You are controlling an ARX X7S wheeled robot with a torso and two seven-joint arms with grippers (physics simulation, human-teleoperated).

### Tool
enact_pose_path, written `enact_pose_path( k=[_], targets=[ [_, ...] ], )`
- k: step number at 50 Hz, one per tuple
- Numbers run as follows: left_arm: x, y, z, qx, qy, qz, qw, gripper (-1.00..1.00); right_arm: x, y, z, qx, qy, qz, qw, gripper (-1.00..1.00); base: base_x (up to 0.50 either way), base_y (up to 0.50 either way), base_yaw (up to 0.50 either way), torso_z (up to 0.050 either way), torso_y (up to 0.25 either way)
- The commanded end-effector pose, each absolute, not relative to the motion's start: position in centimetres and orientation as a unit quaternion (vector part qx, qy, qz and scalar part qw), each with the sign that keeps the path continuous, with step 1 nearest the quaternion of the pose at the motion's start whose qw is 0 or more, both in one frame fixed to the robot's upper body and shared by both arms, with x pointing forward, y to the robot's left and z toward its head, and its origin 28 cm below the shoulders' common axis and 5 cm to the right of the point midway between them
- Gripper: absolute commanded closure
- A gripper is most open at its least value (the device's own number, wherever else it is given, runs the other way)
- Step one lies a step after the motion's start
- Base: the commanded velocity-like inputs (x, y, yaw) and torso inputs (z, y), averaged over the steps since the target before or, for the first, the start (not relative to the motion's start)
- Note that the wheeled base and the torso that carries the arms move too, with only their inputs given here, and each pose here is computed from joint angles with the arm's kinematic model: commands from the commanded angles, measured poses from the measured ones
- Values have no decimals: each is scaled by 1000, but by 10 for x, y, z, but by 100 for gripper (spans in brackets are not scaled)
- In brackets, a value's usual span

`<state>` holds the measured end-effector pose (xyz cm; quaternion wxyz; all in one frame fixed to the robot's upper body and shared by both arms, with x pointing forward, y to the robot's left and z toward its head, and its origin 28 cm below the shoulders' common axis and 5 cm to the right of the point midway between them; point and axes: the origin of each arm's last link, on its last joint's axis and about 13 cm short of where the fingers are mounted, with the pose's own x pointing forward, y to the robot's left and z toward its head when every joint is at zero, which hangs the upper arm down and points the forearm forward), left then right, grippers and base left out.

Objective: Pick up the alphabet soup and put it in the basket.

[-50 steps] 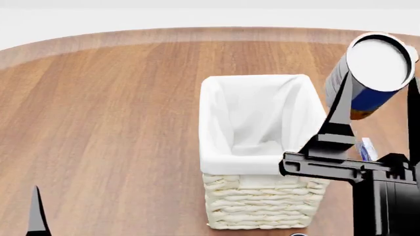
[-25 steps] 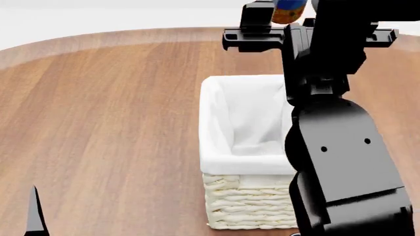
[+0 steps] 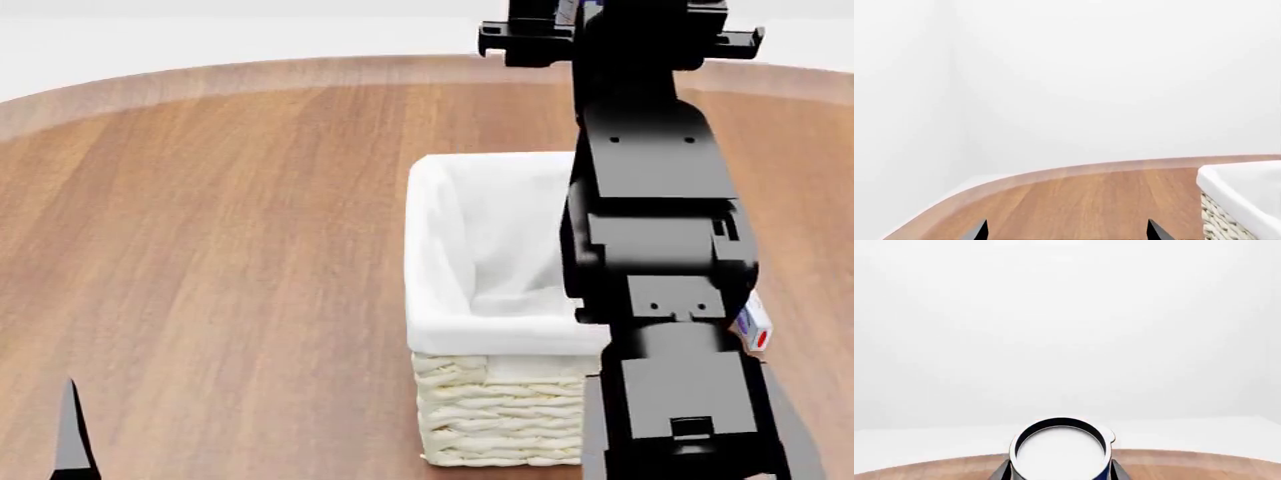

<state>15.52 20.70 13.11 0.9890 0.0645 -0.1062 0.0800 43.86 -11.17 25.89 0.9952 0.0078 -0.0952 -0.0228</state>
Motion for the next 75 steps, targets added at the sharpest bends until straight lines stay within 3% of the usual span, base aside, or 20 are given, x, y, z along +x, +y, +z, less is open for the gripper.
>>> enact_pose_path(
  k=[1, 12, 25, 75],
  targets=[
    [156, 207, 131, 65, -104, 79, 989, -100, 441, -110, 264, -33, -22, -13, 999, 100, 0, 0, 0, 0, 0],
    [157, 205, 129, 66, -100, 74, 990, -100, 437, -104, 263, -68, 60, 84, 992, 100, 0, 0, 0, 0, 1],
    [158, 204, 127, 66, -97, 72, 990, -100, 434, -106, 259, 1, 103, 69, 992, 100, 0, 0, 0, 0, 1],
    [160, 204, 123, 67, -92, 71, 991, -100, 424, -112, 193, -1, 196, 49, 979, 100, 0, 0, 0, 0, 1]
  ],
)
